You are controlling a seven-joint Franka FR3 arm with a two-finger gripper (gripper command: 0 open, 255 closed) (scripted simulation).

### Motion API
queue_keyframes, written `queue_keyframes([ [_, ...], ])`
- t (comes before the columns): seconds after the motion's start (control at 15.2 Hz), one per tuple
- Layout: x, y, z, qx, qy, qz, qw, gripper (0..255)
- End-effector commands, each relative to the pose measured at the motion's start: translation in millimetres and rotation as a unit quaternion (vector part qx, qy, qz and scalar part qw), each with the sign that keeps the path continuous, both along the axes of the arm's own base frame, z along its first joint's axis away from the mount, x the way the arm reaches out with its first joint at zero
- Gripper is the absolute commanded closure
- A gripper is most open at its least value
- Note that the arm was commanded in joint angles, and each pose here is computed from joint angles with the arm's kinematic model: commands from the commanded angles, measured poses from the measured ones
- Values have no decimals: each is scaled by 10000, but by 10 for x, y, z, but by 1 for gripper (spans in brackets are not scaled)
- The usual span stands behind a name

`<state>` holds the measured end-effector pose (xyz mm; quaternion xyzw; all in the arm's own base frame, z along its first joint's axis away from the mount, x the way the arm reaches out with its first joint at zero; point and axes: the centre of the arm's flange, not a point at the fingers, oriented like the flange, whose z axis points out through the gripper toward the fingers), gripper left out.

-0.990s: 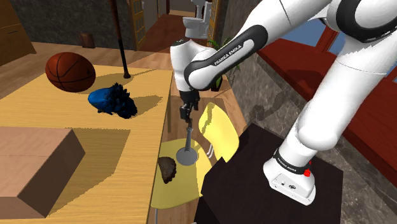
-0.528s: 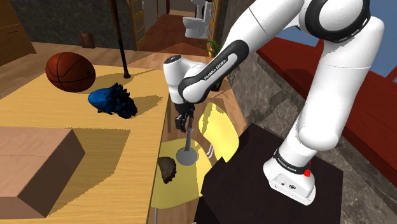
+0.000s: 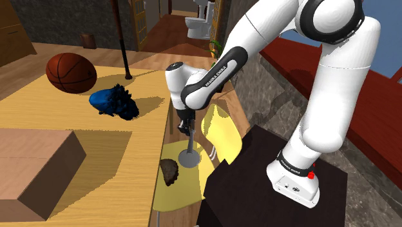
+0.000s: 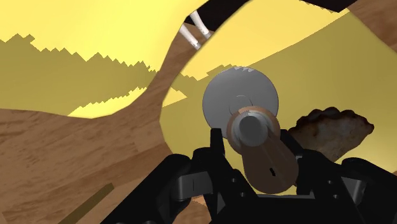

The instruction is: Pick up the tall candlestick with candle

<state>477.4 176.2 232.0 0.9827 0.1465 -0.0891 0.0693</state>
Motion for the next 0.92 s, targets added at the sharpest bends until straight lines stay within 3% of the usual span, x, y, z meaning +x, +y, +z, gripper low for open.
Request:
queue_keyframes([
  [0.0, -2, -1, -4, -1, 3, 0, 10000, 255],
  [0.4, -3, 4, -10, -1, 3, 0, 10000, 255],
  [0.86, -3, 4, 360, -1, 3, 0, 10000, 255],
])
